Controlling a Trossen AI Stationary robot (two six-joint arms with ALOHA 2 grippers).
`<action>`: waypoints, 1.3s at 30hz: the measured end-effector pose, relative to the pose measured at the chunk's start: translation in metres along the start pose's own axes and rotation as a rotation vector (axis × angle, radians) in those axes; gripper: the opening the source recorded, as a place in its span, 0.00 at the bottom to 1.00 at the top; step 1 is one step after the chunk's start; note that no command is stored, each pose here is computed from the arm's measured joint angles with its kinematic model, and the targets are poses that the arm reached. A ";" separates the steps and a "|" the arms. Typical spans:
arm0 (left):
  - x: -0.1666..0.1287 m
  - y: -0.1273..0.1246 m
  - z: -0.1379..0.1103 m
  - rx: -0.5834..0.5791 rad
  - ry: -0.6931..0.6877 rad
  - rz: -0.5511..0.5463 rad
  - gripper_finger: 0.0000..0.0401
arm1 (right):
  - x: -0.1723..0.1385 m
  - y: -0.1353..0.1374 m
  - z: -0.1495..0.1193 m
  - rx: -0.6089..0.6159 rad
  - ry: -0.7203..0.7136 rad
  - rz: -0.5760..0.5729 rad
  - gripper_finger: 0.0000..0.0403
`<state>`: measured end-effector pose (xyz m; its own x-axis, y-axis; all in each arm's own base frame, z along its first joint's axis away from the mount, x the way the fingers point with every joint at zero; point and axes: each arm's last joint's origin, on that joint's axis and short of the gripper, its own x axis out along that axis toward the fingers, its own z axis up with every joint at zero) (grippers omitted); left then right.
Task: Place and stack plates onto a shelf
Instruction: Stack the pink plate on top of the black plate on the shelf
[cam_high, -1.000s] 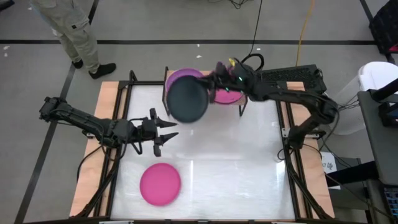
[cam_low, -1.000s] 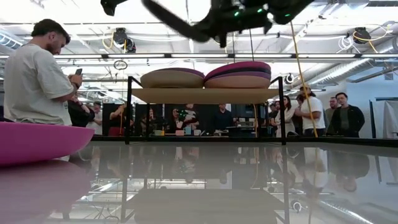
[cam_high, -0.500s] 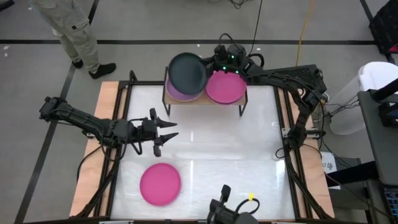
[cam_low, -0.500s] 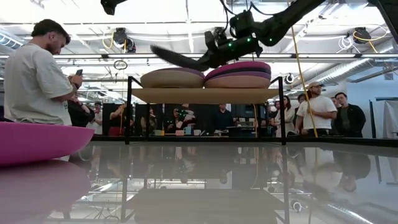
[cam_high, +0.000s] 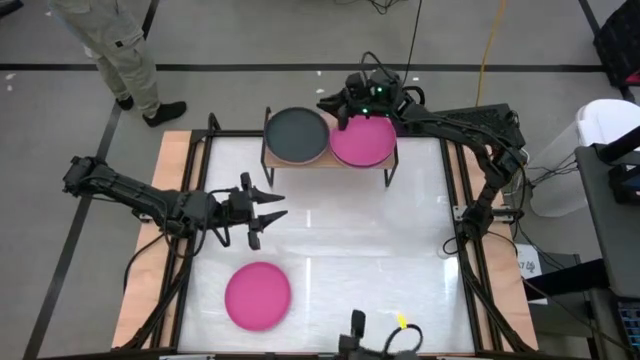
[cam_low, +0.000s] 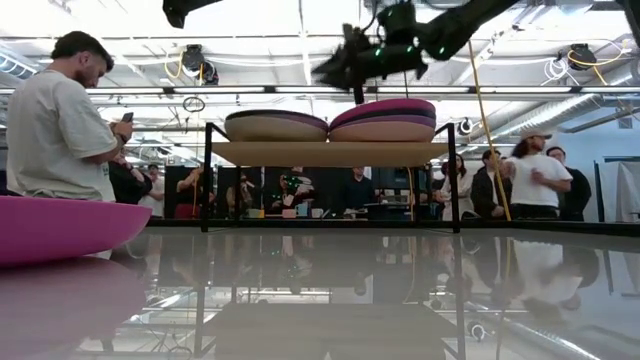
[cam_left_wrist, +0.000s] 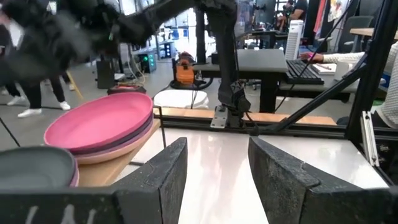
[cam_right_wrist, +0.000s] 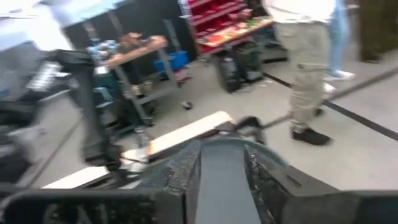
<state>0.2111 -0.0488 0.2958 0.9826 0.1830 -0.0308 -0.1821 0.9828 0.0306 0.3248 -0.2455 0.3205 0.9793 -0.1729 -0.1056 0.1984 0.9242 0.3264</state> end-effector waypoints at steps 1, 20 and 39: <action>0.000 0.000 -0.001 -0.002 0.010 0.000 0.44 | -0.005 0.005 0.005 -0.005 0.000 0.032 0.28; 0.020 -0.026 -0.074 -0.113 0.959 -0.257 0.44 | -0.149 0.136 -0.059 -0.341 -0.060 0.294 0.34; 0.029 -0.041 -0.123 -0.168 1.274 -0.252 0.44 | -0.183 0.121 -0.169 -0.282 -0.047 0.296 0.33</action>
<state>0.2423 -0.0813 0.1710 0.2831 -0.2017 -0.9376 -0.0925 0.9673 -0.2360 0.1623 -0.0449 0.2205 0.9944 0.1053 -0.0009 -0.1050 0.9923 0.0656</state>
